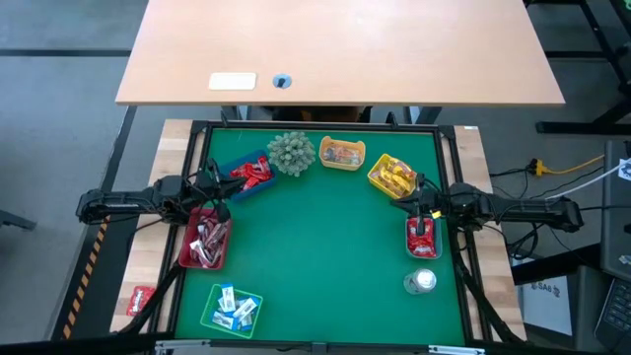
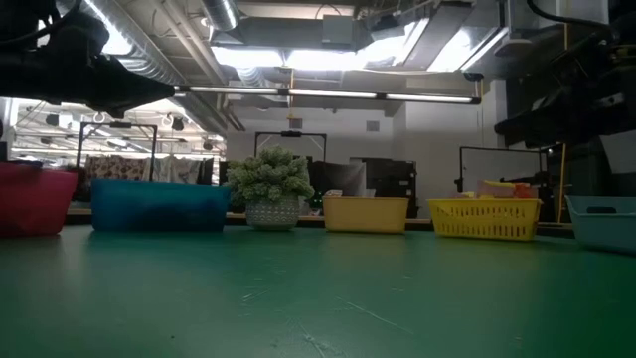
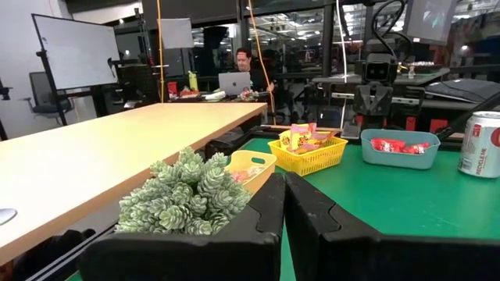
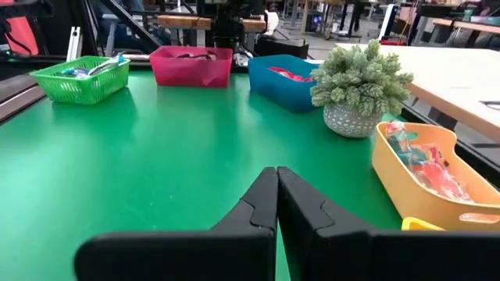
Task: Sort candy
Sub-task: Return to Home Position
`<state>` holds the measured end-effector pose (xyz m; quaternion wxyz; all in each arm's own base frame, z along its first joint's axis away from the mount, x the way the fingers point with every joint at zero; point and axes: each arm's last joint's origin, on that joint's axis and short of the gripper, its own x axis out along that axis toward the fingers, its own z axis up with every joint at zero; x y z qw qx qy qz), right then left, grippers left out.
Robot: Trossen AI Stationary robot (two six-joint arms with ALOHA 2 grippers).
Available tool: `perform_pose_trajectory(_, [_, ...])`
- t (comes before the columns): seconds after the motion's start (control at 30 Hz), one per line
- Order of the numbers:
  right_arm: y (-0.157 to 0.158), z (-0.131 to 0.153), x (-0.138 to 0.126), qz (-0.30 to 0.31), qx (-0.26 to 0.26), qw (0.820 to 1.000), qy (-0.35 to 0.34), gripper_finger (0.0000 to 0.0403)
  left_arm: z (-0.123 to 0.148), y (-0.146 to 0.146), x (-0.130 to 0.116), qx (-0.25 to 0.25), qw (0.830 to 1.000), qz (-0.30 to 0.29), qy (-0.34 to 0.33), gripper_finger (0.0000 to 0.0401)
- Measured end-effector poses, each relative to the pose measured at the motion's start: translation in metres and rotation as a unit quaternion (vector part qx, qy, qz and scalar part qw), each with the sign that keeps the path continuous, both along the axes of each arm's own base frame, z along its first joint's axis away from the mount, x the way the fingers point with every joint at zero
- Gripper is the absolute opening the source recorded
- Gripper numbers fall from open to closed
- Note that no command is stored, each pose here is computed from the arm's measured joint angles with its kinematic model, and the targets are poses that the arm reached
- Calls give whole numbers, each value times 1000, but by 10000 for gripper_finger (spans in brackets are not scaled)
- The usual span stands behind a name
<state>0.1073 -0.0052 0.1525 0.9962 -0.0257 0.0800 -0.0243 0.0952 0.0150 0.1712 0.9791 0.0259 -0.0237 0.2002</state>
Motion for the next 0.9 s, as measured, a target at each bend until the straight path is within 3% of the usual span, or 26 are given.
perform_pose_trajectory(0.37, [0, 15, -10, 0, -4, 996, -89, 7, 0, 0, 0, 0, 1000, 0, 0, 0])
perform_pose_trajectory(0.9, [1, 15, -10, 3, -4, 996, -90, 7, 0, 0, 0, 0, 1000, 0, 0, 0])
